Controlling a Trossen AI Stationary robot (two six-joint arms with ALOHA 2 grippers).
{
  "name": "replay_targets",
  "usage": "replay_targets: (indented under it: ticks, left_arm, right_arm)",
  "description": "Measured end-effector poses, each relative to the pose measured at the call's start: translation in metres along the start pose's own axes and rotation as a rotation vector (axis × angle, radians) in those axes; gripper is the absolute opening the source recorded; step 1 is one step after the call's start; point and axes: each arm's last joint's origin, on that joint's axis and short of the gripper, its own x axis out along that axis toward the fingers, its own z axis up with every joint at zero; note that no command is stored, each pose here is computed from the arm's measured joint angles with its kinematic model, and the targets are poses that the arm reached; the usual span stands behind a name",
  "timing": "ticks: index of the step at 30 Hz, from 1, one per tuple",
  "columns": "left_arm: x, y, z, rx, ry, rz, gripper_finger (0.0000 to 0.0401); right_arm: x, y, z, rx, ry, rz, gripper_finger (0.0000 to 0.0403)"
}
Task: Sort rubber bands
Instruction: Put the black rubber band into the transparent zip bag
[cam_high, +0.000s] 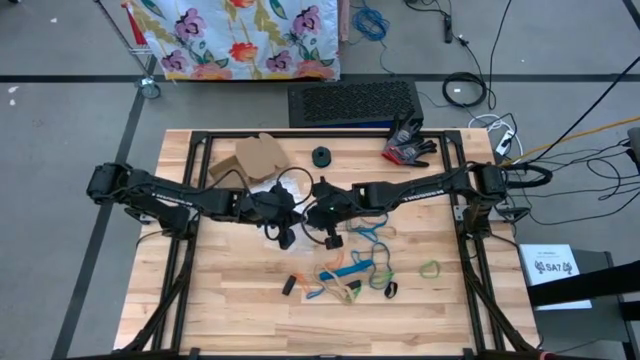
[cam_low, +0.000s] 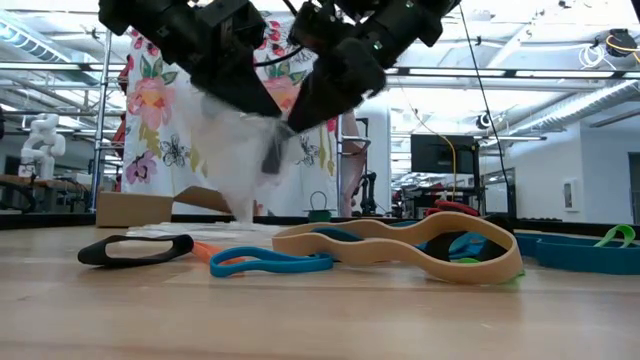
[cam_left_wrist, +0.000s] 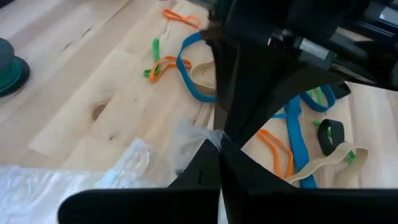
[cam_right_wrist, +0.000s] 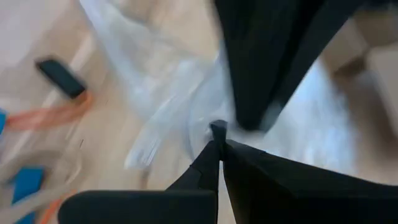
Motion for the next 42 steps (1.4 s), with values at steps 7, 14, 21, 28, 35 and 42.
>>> replay_targets:
  ticks: [7, 14, 21, 28, 35, 42]
  left_arm:
    - [0.000, -0.001, -0.001, 0.000, 0.011, -0.016, 0.0000]
    - [-0.001, -0.003, 0.001, 0.000, 0.010, -0.040, 0.0000]
    - [-0.003, -0.007, 0.002, 0.011, 0.041, -0.052, 0.0000]
    - [-0.003, -0.005, -0.002, 0.016, 0.079, -0.023, 0.0000]
    - [-0.003, -0.003, -0.007, 0.023, 0.132, 0.000, 0.0000]
    - [-0.003, -0.003, -0.008, 0.024, 0.138, 0.005, 0.0000]
  right_arm:
    - [0.001, 0.001, 0.000, 0.021, -0.010, 0.025, 0.0000]
    - [-0.001, -0.002, 0.000, 0.045, 0.026, -0.093, 0.0000]
    - [-0.001, 0.000, 0.001, 0.069, 0.010, -0.064, 0.0025]
    - [-0.001, 0.000, -0.001, 0.093, 0.031, -0.061, 0.0102]
    - [-0.022, -0.001, 0.006, 0.074, 0.018, -0.070, 0.0155]
    - [-0.030, 0.002, 0.009, 0.026, 0.019, -0.057, 0.0159]
